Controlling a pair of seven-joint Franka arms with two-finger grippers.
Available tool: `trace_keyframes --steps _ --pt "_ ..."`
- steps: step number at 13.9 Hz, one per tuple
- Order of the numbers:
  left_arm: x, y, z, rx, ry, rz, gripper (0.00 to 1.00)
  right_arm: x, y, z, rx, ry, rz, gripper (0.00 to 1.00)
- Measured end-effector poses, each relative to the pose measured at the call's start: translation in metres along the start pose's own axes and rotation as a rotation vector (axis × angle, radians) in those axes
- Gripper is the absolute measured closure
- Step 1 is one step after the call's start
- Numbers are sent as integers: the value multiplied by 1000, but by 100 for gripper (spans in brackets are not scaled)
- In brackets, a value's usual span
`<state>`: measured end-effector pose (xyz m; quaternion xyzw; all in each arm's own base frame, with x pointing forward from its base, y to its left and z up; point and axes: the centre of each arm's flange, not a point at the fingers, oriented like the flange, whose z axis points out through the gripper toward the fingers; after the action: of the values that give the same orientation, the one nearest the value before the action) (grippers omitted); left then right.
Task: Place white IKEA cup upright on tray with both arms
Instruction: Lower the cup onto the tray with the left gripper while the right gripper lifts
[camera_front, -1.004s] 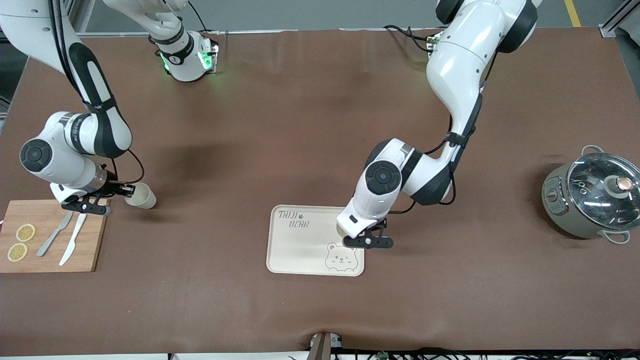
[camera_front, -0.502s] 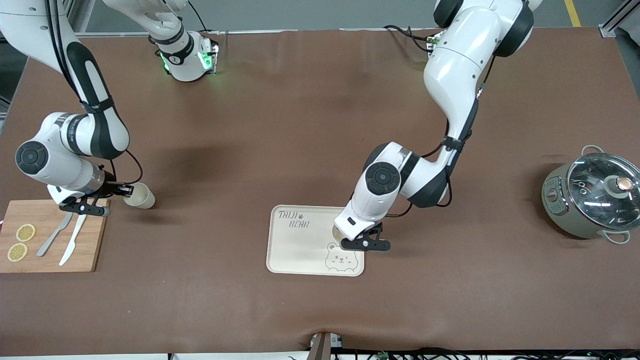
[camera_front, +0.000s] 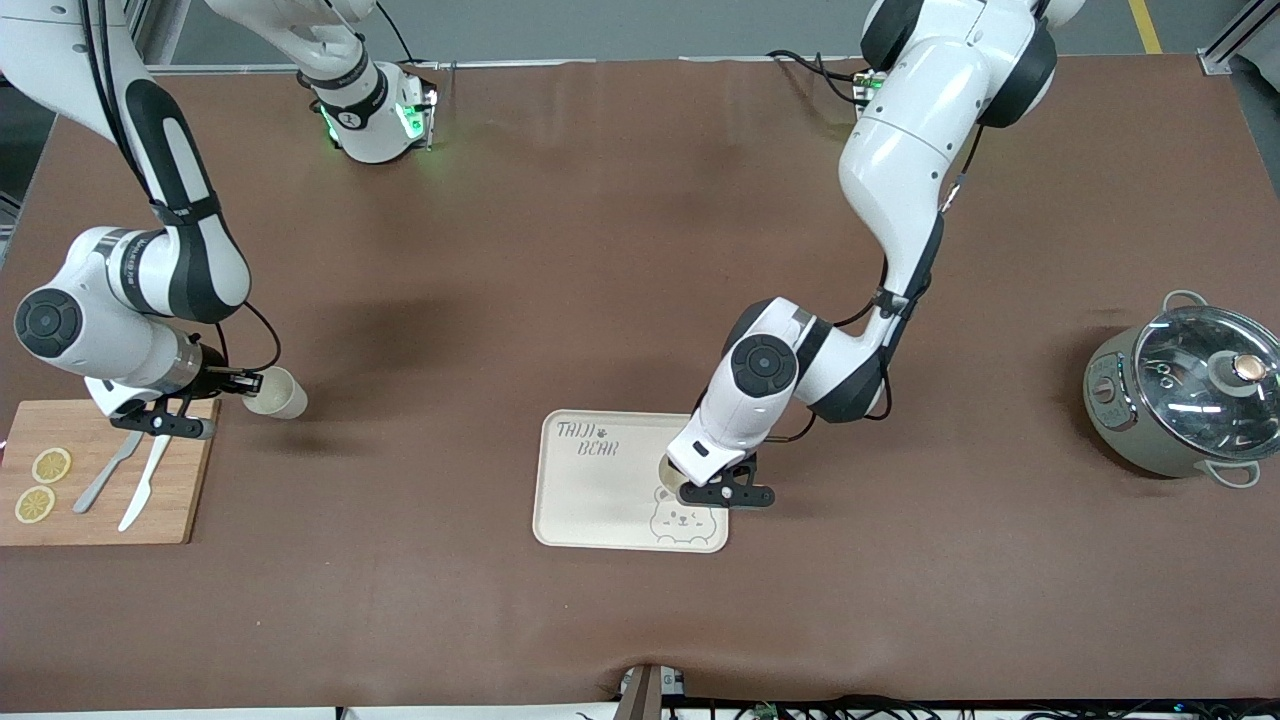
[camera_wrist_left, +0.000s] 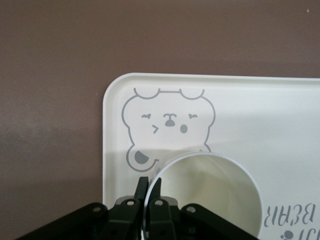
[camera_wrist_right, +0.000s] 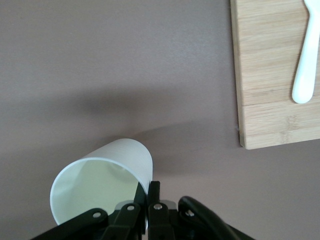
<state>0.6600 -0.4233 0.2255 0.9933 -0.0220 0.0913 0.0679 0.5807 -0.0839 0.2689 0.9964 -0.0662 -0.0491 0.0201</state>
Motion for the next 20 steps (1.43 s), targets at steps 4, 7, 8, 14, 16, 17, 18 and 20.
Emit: trace_keyframes --steps 4,7,8,14,16,17,18,20 --pt "-4 1 8 2 -7 2 96 8 -14 -22 23 -21 6 97" --pt "-6 4 9 1 -8 7 96 13 -20 -37 30 -20 19 97" --pt "-8 7 10 1 -10 10 96 14 -22 -40 30 -20 26 97" --pt "-14 17 12 -7 -4 25 68 22 -84 -73 47 -3 128 97" --pt "-13 17 11 -8 -1 24 50 22 -105 -80 49 7 156 97" --pt "-13 17 11 -9 1 24 39 21 -114 -82 49 9 168 97" --pt "-12 17 11 -10 5 23 30 20 -121 -83 53 10 183 97" --pt "-9 16 8 -11 13 21 12 19 -138 -89 77 14 219 97"
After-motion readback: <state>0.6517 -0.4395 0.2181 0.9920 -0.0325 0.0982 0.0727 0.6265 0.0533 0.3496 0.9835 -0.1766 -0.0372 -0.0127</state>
